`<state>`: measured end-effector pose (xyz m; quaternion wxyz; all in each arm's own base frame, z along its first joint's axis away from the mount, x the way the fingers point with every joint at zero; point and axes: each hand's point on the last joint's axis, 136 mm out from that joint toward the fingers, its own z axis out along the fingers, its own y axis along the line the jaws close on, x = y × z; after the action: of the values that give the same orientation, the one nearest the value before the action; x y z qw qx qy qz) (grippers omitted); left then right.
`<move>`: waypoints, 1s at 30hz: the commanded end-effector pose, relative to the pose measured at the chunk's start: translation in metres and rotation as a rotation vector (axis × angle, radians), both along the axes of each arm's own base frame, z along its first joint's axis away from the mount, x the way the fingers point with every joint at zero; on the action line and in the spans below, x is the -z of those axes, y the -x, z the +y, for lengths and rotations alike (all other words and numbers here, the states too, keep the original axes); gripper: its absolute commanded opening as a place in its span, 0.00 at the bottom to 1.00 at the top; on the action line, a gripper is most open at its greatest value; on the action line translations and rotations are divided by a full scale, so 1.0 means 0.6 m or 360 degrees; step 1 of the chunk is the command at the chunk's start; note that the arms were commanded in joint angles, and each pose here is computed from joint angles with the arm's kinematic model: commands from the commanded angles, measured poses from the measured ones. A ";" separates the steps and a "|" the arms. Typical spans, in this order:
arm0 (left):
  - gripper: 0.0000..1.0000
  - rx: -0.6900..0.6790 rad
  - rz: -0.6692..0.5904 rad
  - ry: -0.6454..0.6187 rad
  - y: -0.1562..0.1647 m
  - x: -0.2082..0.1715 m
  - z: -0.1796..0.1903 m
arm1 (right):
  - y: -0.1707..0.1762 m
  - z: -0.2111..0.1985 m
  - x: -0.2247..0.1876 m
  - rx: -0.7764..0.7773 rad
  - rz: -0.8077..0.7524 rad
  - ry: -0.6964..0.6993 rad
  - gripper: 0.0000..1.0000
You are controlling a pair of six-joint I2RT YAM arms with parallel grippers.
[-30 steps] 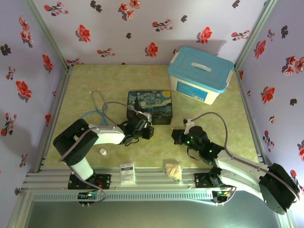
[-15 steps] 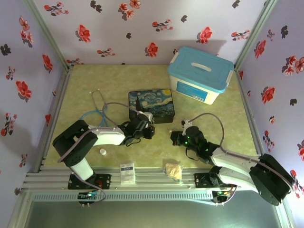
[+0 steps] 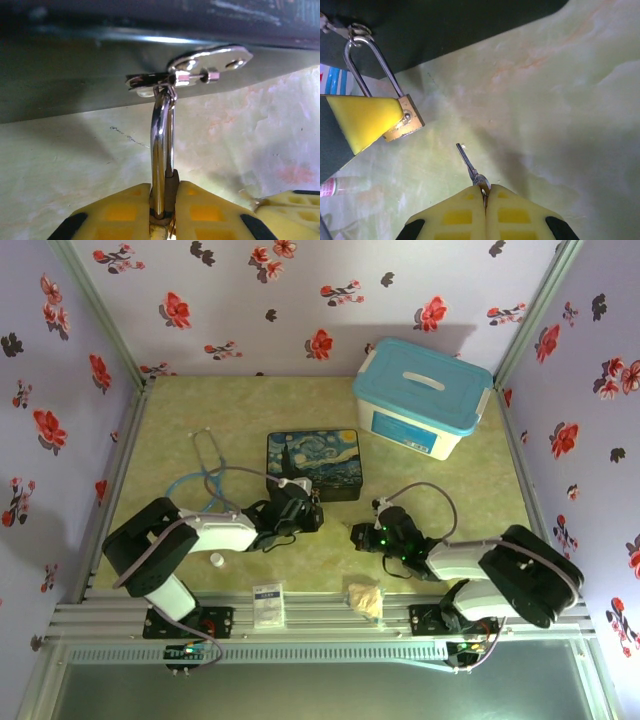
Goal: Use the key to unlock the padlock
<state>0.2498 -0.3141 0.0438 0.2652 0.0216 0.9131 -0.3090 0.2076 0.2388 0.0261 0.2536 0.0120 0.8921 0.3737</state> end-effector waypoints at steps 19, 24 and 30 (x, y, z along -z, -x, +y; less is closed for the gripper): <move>0.00 -0.0263 0.0049 0.0442 -0.015 -0.037 -0.002 | 0.005 0.090 0.015 -0.0034 0.0138 -0.0352 0.00; 0.00 -0.0254 0.0045 0.0454 -0.015 -0.038 -0.003 | 0.002 0.091 0.016 -0.0005 0.0122 -0.0486 0.00; 0.00 -0.0260 0.0048 0.0457 -0.015 -0.035 -0.001 | 0.000 0.089 0.027 0.0013 0.0130 -0.0488 0.00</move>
<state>0.2576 -0.3101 0.0553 0.2674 -0.0970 0.8744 -0.3931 0.2143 0.3000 0.0328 0.2304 0.0609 0.8127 0.5318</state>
